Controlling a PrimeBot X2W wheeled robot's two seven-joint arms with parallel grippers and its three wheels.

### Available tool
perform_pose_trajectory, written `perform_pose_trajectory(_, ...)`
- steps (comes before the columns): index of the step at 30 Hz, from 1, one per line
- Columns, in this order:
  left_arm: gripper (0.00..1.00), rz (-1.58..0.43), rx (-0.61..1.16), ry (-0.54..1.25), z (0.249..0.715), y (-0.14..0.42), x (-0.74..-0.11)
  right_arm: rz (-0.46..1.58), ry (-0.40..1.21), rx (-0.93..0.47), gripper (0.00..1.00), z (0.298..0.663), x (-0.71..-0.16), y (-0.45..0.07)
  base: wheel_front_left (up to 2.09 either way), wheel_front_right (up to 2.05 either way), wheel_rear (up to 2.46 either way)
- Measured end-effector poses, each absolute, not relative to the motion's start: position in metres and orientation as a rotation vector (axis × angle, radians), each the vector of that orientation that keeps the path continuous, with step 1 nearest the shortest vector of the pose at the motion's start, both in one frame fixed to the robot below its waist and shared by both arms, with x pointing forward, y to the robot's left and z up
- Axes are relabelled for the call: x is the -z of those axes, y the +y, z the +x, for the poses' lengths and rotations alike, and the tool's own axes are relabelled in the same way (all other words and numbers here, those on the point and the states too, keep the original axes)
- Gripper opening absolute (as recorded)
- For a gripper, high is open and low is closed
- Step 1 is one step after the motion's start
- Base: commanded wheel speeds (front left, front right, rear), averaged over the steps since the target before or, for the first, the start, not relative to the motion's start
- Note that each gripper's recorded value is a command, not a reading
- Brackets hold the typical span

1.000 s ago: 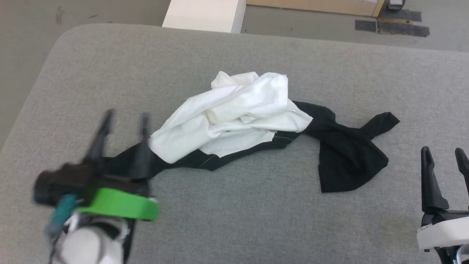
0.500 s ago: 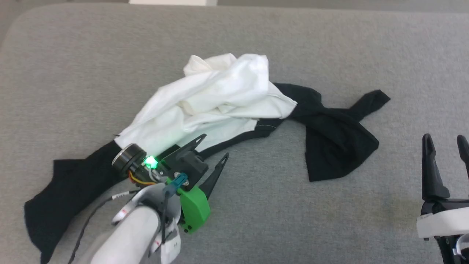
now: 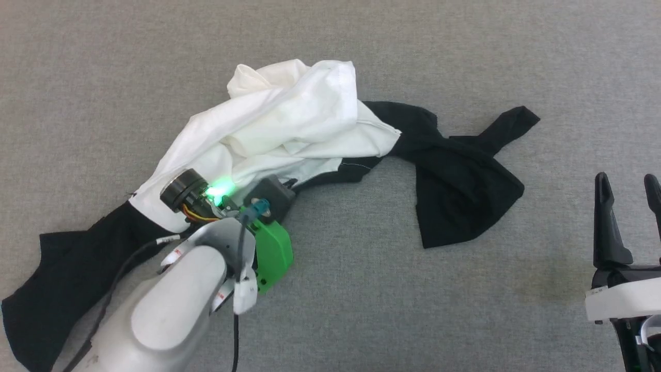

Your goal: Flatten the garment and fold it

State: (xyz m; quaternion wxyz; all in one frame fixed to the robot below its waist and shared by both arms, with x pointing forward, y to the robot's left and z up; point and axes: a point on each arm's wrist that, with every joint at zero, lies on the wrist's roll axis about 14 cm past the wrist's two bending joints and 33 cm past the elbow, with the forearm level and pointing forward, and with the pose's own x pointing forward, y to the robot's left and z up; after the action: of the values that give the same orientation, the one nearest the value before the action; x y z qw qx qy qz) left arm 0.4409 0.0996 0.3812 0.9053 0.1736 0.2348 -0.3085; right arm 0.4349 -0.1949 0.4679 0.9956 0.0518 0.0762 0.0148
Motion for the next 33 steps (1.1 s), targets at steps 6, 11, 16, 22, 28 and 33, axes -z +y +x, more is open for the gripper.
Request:
perform_pose_trajectory(6,0.0,0.136,0.725,0.368,0.424,0.05,-0.437,0.108,0.122,-0.032,1.0,0.43,-0.479,-0.194,0.0,0.0,0.0)
perform_pose_trajectory(11,0.0,0.018,0.919,0.371,0.364,0.006,-0.485,0.115,0.094,-0.054,1.0,0.424,-0.492,-0.187,0.0,0.0,0.0)
perform_pose_trajectory(16,0.0,-0.147,1.037,0.577,0.273,-0.005,-0.486,0.128,0.088,-0.082,1.0,0.414,-0.498,-0.178,0.0,0.0,0.0)
perform_pose_trajectory(22,1.0,-0.25,0.935,0.658,0.249,0.006,-0.468,0.129,0.127,-0.112,1.0,0.409,-0.491,-0.169,0.0,0.0,0.0)
perform_pose_trajectory(28,1.0,-0.254,0.894,0.585,0.258,0.007,-0.477,0.129,0.12,-0.14,1.0,0.41,-0.496,-0.159,0.0,0.0,0.0)
perform_pose_trajectory(33,1.0,-0.229,0.767,0.37,0.311,0.034,-0.519,0.13,0.128,-0.147,1.0,0.411,-0.494,-0.157,0.0,0.0,0.0)
